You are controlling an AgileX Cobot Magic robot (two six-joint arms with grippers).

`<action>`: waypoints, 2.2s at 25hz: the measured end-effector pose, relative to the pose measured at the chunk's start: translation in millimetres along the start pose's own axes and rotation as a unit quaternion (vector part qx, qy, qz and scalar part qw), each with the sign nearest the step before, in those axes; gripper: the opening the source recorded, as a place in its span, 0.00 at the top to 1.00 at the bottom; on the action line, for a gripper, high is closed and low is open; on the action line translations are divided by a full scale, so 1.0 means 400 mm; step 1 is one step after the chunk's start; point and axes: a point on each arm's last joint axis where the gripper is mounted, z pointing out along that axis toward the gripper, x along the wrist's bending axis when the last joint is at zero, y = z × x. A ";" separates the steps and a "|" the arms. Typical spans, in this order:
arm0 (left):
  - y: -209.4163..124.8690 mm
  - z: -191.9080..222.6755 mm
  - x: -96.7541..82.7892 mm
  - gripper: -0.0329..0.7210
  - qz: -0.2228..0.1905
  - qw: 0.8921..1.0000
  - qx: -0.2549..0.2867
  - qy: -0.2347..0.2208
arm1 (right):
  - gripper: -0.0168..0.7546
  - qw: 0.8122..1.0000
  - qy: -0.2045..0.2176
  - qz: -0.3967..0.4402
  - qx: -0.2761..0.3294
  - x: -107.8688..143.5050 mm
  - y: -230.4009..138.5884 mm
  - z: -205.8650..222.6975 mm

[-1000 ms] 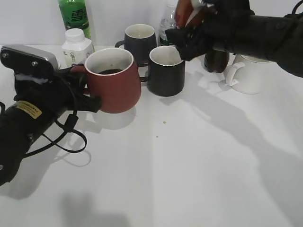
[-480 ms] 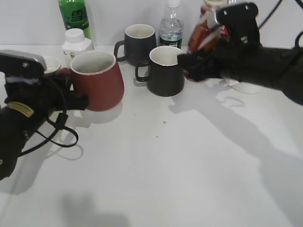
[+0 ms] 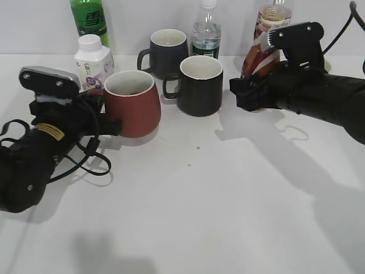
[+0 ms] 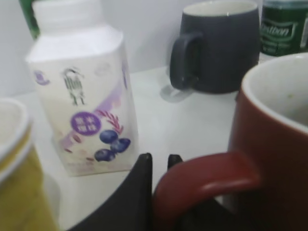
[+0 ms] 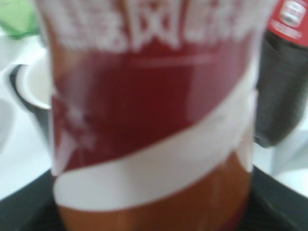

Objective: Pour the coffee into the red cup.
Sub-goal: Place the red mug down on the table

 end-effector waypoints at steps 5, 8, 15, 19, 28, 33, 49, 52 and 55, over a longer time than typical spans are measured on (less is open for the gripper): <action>-0.026 0.022 -0.006 0.87 0.008 1.000 0.011 0.001 | 0.32 1.000 -0.020 0.010 -0.005 -0.010 -0.008 0.008; -0.040 0.029 -0.008 0.87 0.011 1.000 0.017 0.000 | 0.32 1.000 -0.025 0.010 -0.007 -0.012 -0.016 0.015; -0.055 0.047 -0.001 0.87 0.014 1.000 0.014 0.006 | 0.32 0.999 -0.032 0.018 0.007 -0.016 -0.042 0.028; -0.056 0.048 0.001 0.87 0.013 1.000 0.013 0.008 | 0.32 0.999 -0.032 0.017 0.009 -0.016 -0.043 0.029; -0.061 0.037 0.004 0.77 0.012 1.000 0.012 0.009 | 0.32 0.999 -0.034 0.008 0.020 -0.016 -0.060 0.021; -0.062 0.022 0.003 0.63 0.017 1.000 0.009 -0.002 | 0.32 0.999 -0.038 0.010 0.013 -0.017 -0.074 0.011; -0.039 -0.059 -0.018 0.61 0.022 0.999 0.014 -0.031 | 0.32 0.999 -0.049 0.017 0.004 -0.022 -0.133 0.038; -0.026 -0.084 -0.018 0.61 0.021 0.999 0.017 -0.036 | 0.32 0.999 -0.049 0.017 0.007 -0.022 -0.139 0.035; -0.005 -0.110 -0.010 0.61 0.018 0.999 0.008 -0.037 | 0.25 0.999 -0.049 0.017 0.008 -0.022 -0.141 0.035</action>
